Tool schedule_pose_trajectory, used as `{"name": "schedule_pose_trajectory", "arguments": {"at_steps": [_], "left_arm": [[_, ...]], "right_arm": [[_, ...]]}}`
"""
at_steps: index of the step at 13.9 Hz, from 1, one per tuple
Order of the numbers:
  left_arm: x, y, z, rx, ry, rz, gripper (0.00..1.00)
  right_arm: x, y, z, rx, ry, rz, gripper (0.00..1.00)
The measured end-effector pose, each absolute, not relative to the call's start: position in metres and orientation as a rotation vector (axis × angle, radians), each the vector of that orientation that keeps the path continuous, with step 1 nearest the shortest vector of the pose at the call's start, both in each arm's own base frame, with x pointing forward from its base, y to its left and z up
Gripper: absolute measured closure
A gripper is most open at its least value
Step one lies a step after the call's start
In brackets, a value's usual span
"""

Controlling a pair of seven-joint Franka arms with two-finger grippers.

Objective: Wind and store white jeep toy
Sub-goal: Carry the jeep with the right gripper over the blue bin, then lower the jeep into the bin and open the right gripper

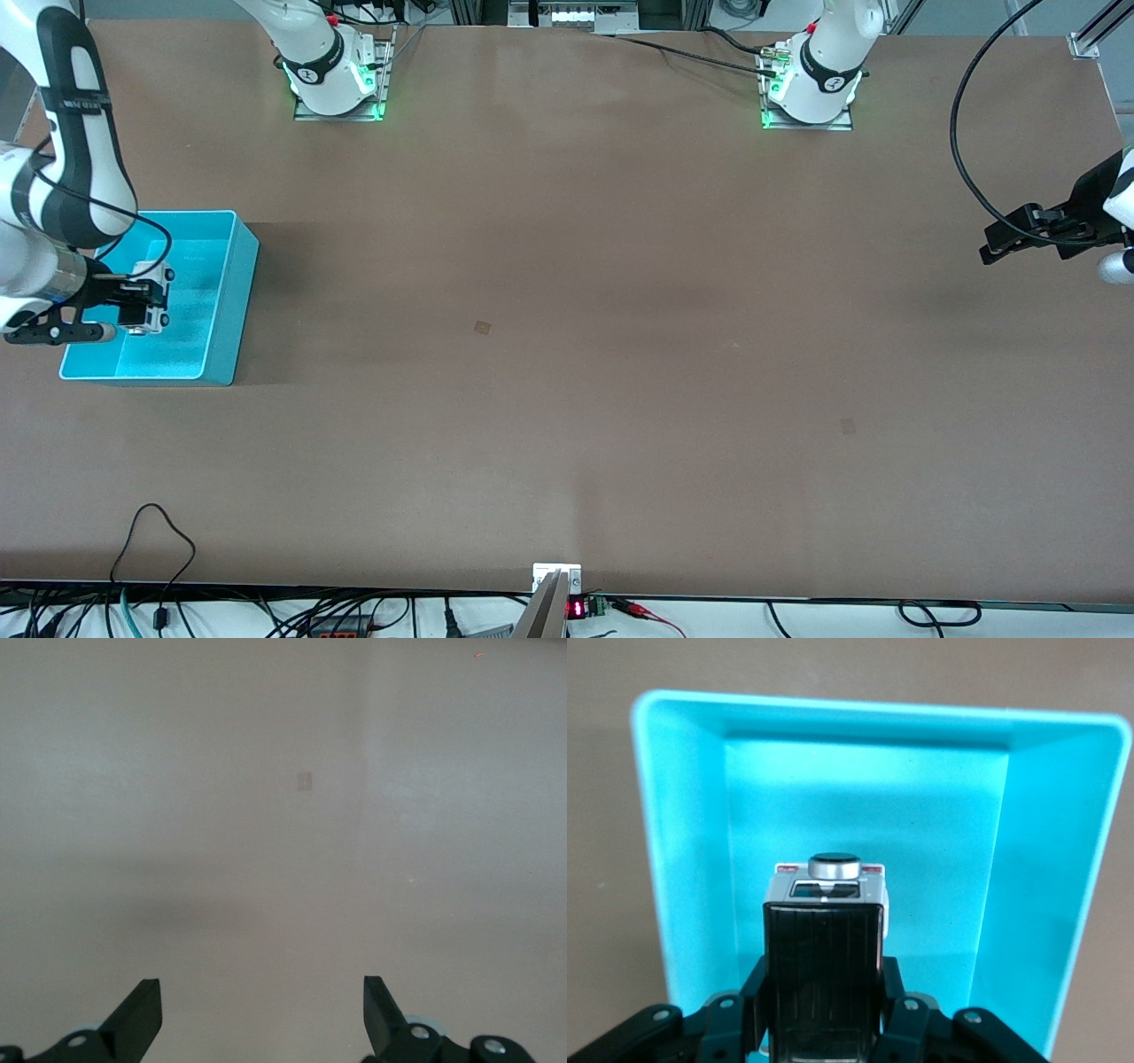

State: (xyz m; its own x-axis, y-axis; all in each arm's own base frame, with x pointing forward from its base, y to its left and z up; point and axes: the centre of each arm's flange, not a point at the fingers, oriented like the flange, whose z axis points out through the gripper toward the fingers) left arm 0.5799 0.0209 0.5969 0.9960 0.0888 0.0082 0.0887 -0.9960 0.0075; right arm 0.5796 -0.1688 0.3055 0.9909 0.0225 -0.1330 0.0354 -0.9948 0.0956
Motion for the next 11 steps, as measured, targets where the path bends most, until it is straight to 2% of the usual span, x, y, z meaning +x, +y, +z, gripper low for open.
{"name": "schedule_pose_trajectory", "arguments": {"at_steps": [4, 11], "left_arm": [[0.58, 0.021, 0.597, 3.131, 0.139, 0.014, 0.0], [0.58, 0.021, 0.597, 3.131, 0.138, 0.014, 0.0]], "right_arm": [[0.562, -0.178, 0.261, 3.024, 0.029, -0.148, 0.49], [0.547, -0.192, 0.229, 3.014, 0.08, -0.145, 0.49]]}}
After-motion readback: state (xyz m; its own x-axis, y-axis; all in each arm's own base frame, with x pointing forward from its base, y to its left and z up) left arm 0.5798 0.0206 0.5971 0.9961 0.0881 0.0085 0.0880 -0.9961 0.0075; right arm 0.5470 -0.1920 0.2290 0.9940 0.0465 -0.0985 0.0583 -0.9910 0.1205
